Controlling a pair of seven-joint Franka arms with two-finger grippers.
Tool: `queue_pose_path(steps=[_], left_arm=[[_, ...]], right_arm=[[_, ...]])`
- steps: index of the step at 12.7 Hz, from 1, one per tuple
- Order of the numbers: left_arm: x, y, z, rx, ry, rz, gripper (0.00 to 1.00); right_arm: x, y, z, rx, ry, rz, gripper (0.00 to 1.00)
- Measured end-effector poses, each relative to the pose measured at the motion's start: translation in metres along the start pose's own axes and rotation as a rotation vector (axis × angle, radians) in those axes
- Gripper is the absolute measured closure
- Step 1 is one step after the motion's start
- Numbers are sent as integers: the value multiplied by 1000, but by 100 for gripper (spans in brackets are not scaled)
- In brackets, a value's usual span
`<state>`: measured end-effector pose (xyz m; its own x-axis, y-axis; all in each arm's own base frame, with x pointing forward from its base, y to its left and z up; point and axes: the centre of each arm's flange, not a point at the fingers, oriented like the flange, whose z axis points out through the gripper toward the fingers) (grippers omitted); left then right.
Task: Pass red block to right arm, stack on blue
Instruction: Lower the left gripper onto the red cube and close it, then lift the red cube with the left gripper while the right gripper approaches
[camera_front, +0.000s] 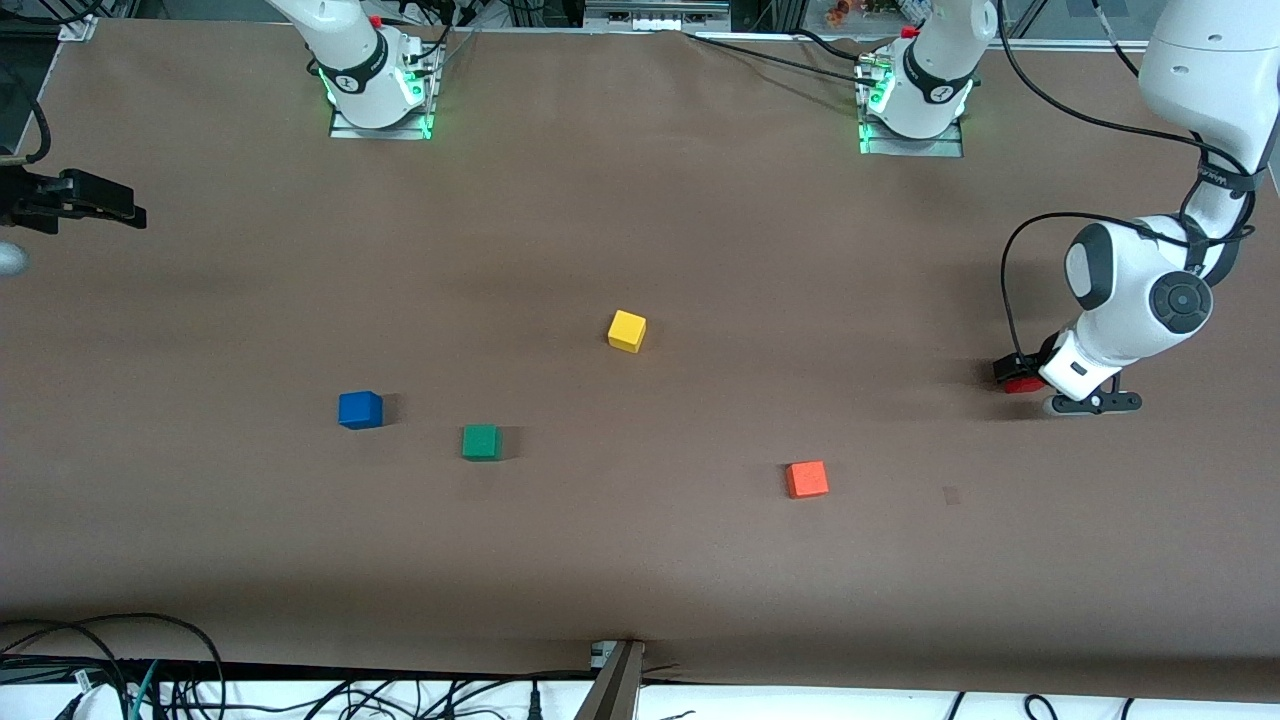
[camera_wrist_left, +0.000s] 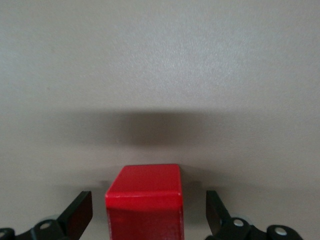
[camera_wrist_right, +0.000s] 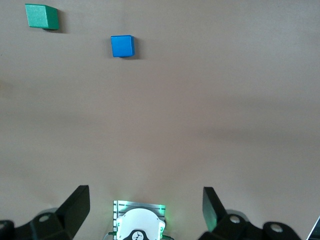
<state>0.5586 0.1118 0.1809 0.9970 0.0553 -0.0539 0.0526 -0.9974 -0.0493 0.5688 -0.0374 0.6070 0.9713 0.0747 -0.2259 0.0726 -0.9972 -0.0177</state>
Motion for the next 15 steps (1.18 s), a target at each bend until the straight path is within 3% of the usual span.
queue_pose_path(steps=[2,6,13,15], left_arm=[[-1,1,5,-2,-8,1,0],[-4,1,10,-3,-18,4,45],[13,1,-35,8,56,44,44],[20,9,-55,6,44,110,44]], right_arm=[[0,0,0,0,0,0,0],[0,0,0,-1,4,0,0],[3,0,2,0,1,0,0],[3,-1,2,-1,1,-2,0]])
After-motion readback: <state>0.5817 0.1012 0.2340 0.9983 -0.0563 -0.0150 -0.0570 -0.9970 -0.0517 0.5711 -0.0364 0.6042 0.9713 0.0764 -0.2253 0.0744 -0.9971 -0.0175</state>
